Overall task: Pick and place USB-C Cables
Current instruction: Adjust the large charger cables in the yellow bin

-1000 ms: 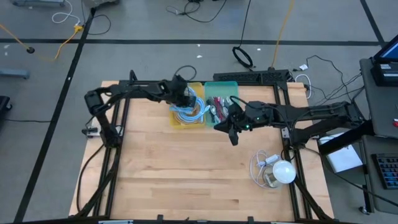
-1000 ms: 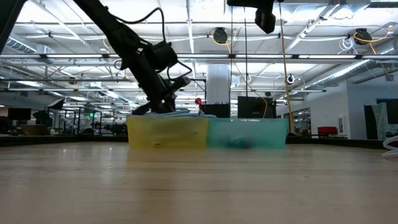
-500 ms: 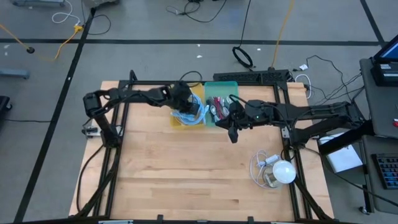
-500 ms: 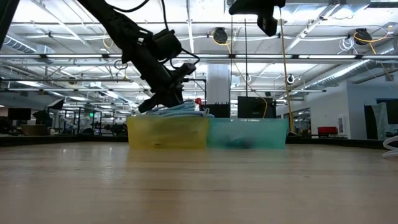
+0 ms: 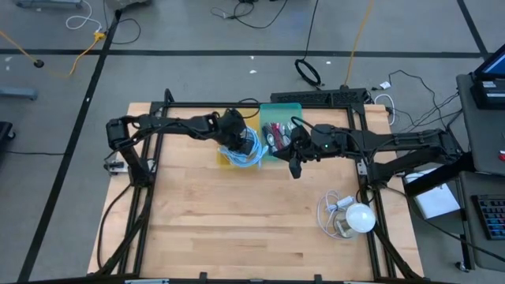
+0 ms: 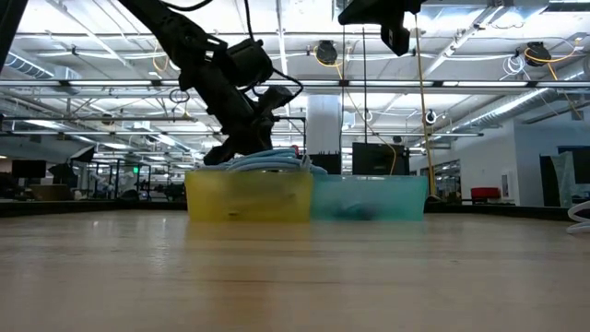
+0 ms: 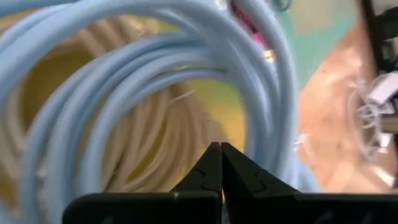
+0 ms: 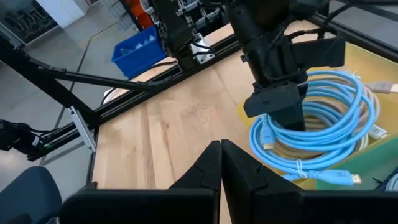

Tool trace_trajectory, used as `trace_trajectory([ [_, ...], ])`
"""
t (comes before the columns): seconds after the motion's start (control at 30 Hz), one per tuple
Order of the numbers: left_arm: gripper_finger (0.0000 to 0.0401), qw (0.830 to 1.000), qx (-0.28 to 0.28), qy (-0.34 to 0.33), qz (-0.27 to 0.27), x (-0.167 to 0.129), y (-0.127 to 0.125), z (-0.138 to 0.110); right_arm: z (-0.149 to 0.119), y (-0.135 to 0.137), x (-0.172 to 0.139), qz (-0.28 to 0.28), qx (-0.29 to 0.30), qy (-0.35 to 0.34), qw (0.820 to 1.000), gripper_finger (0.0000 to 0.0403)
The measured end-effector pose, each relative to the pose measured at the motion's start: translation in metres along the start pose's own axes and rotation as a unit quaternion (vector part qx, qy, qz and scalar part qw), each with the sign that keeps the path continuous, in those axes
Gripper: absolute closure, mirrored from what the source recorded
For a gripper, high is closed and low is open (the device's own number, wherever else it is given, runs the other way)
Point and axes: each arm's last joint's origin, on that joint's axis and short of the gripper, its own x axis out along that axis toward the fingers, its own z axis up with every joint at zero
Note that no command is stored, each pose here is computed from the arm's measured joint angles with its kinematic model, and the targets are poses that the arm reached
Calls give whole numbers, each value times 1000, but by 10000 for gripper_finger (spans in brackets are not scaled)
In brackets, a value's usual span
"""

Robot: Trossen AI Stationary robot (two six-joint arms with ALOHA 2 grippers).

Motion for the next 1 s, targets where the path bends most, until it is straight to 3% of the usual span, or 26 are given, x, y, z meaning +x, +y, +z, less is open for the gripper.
trace_trajectory([
  [0.2,401,998,-25,13,65,-1,26,6,1,1,0,3,-1,-7,1000,403],
  [0.6,401,994,-62,34,89,23,65,19,1,1,0,5,2,-5,1000,403],
  [0.8,401,992,-83,28,86,21,72,23,0,2,0,5,3,-3,1000,403],
  [1.0,401,995,-70,15,66,6,59,23,0,2,0,5,3,-3,1000,403],
])
